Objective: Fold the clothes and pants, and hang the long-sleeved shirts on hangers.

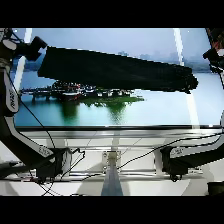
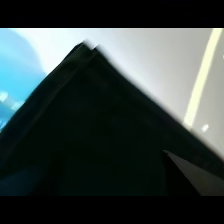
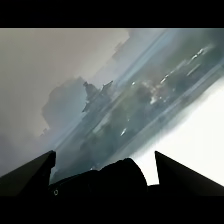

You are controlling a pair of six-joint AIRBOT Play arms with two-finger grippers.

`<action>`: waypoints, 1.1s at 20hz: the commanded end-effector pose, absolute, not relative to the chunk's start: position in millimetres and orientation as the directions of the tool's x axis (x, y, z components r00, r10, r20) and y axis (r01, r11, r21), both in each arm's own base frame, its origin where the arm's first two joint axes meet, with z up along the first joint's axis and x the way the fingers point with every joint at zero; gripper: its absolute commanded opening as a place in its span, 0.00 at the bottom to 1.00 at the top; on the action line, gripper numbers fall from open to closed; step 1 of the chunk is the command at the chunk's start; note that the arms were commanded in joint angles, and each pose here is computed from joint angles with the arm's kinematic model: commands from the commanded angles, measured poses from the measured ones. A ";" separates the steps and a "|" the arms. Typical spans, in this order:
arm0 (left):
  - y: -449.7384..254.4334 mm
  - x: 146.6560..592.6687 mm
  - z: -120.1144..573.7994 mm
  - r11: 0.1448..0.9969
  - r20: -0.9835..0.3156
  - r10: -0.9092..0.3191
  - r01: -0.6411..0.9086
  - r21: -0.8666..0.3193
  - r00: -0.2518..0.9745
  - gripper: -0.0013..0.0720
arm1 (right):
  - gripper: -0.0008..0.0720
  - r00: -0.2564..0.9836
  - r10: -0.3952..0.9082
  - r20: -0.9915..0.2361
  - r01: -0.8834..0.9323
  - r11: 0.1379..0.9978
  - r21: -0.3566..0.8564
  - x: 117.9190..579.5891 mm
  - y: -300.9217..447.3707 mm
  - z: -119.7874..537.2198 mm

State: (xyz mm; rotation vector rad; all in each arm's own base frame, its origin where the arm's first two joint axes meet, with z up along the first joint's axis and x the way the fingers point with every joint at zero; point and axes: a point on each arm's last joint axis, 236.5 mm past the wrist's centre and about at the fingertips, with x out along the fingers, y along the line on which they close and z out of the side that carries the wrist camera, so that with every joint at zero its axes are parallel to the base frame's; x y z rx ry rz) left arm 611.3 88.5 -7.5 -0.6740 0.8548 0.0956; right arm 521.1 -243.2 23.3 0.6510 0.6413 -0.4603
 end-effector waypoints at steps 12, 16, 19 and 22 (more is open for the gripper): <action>123.4 459.0 -61.6 0.923 -0.967 0.042 -0.381 -0.058 0.251 0.85 | 0.95 0.674 -0.160 -0.721 0.536 0.778 0.328 511.5 -234.9 12.4; 117.4 500.8 -73.7 0.786 -0.889 0.023 -0.558 -0.267 0.457 0.98 | 0.95 0.674 -0.161 -0.721 0.536 0.778 0.327 511.5 -235.2 12.5; 106.0 544.0 -76.9 0.671 -0.795 -0.026 -0.579 -0.463 0.606 0.98 | 0.95 0.673 -0.160 -0.722 0.536 0.778 0.327 511.4 -235.0 12.3; 109.1 562.2 -98.3 0.586 -0.756 -0.019 -0.606 -0.538 0.654 0.97 | 0.95 0.672 -0.159 -0.724 0.536 0.778 0.327 511.0 -234.6 11.9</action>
